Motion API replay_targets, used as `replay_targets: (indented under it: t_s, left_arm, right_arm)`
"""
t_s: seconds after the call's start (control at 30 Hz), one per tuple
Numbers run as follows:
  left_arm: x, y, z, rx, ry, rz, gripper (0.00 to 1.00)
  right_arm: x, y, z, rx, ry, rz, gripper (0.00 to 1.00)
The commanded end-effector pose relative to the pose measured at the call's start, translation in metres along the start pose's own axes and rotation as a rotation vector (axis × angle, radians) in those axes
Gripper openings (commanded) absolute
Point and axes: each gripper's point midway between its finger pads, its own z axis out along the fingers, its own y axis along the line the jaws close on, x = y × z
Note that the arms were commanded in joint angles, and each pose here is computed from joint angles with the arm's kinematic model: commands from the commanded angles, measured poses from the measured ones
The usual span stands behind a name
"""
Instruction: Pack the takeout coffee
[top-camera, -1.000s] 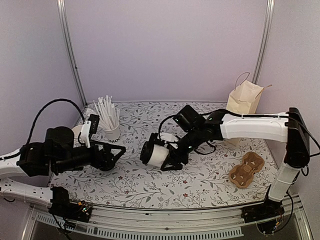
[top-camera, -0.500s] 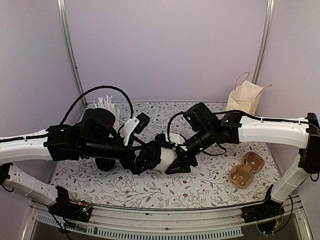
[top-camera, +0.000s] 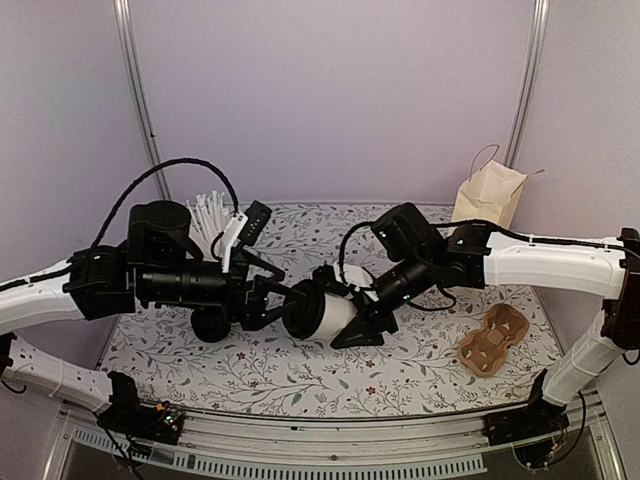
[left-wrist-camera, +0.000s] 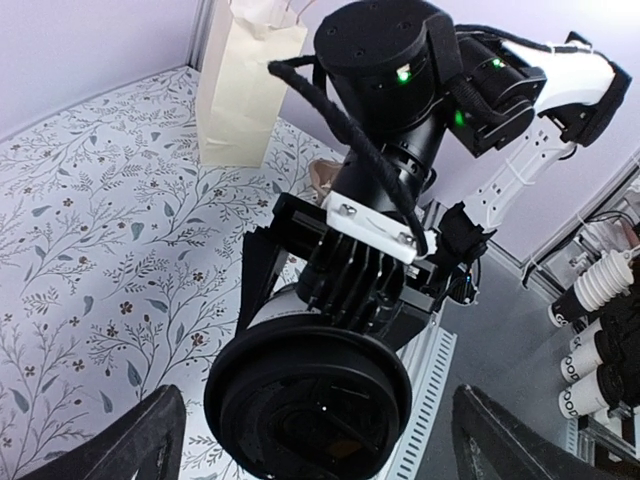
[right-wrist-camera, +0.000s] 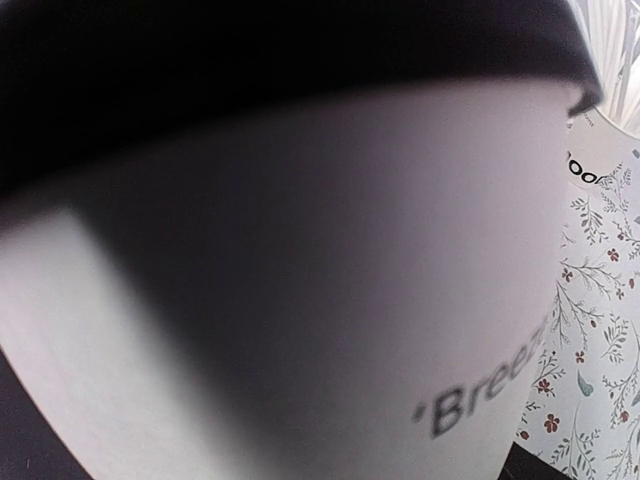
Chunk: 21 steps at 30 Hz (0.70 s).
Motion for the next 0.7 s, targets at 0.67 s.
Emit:
replay_targets:
  t_s: [0.67]
  left_arm:
    - [0.029,0.008,0.026,0.004,0.135,-0.025,0.89]
  right_arm:
    - [-0.018,-0.002,-0.010,0.013,-0.051,-0.025,0.73]
